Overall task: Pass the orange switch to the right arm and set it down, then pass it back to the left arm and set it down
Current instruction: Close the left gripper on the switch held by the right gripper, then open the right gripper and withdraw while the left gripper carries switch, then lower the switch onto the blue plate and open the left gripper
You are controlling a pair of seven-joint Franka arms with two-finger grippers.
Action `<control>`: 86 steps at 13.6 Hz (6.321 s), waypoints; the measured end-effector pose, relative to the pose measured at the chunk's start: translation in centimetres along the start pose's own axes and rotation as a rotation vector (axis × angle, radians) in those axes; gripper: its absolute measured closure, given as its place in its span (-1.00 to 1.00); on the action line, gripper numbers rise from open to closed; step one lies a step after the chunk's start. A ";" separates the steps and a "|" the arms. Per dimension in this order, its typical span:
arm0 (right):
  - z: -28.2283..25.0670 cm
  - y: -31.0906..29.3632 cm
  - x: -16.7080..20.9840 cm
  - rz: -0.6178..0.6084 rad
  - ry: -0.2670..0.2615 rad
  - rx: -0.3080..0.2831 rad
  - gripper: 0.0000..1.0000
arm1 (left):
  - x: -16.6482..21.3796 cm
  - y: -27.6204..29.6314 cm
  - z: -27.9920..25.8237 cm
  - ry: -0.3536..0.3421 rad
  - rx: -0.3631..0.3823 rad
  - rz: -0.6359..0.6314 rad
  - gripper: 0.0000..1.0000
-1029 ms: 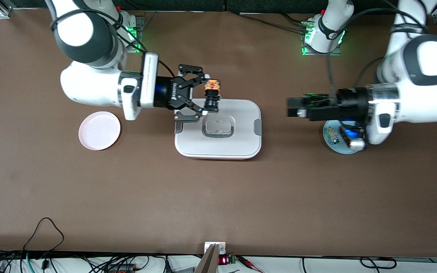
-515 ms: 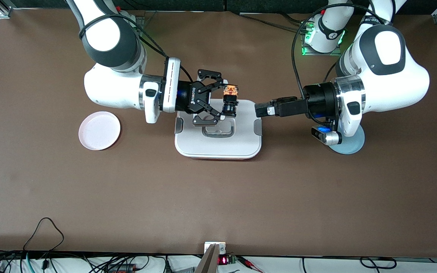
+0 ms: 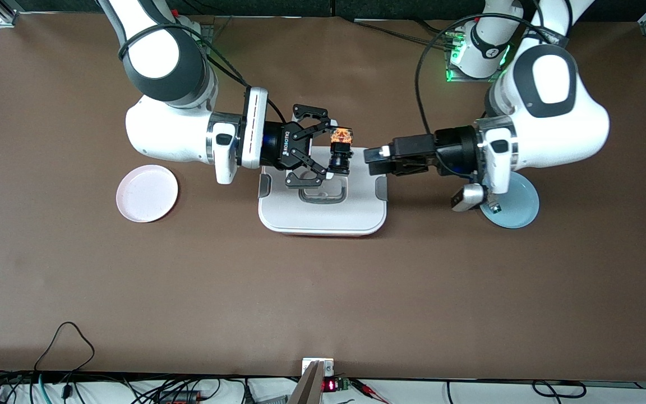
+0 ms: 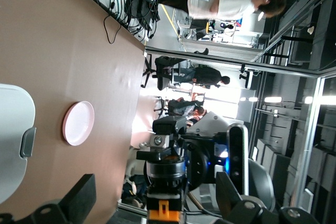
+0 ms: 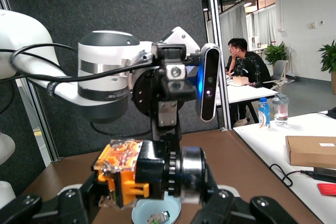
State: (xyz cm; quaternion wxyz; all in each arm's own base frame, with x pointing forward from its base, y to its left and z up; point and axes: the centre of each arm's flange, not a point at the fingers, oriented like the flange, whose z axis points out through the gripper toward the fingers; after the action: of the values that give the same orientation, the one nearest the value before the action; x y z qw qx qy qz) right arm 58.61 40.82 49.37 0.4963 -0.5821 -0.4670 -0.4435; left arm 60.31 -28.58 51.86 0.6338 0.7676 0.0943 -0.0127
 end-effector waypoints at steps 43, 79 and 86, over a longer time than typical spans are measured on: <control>-1.2 1.0 -0.1 -0.010 0.000 -0.037 -1.00 | -3.1 1.1 1.0 -0.018 0.041 0.014 0.33; -35.4 3.7 1.3 1.172 -1.163 -1.205 -1.00 | 6.0 -28.1 -26.3 -1.096 0.973 1.241 0.34; -43.3 2.5 2.8 1.199 -1.095 -1.282 -1.00 | 5.5 -36.0 -30.8 -1.064 0.933 1.301 0.34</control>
State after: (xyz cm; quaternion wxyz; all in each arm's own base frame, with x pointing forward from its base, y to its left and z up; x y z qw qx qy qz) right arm 59.28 -2.01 56.59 -0.0481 -0.9962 0.0619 0.0368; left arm 56.88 8.56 22.20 0.1073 0.7383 -0.6646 -0.0412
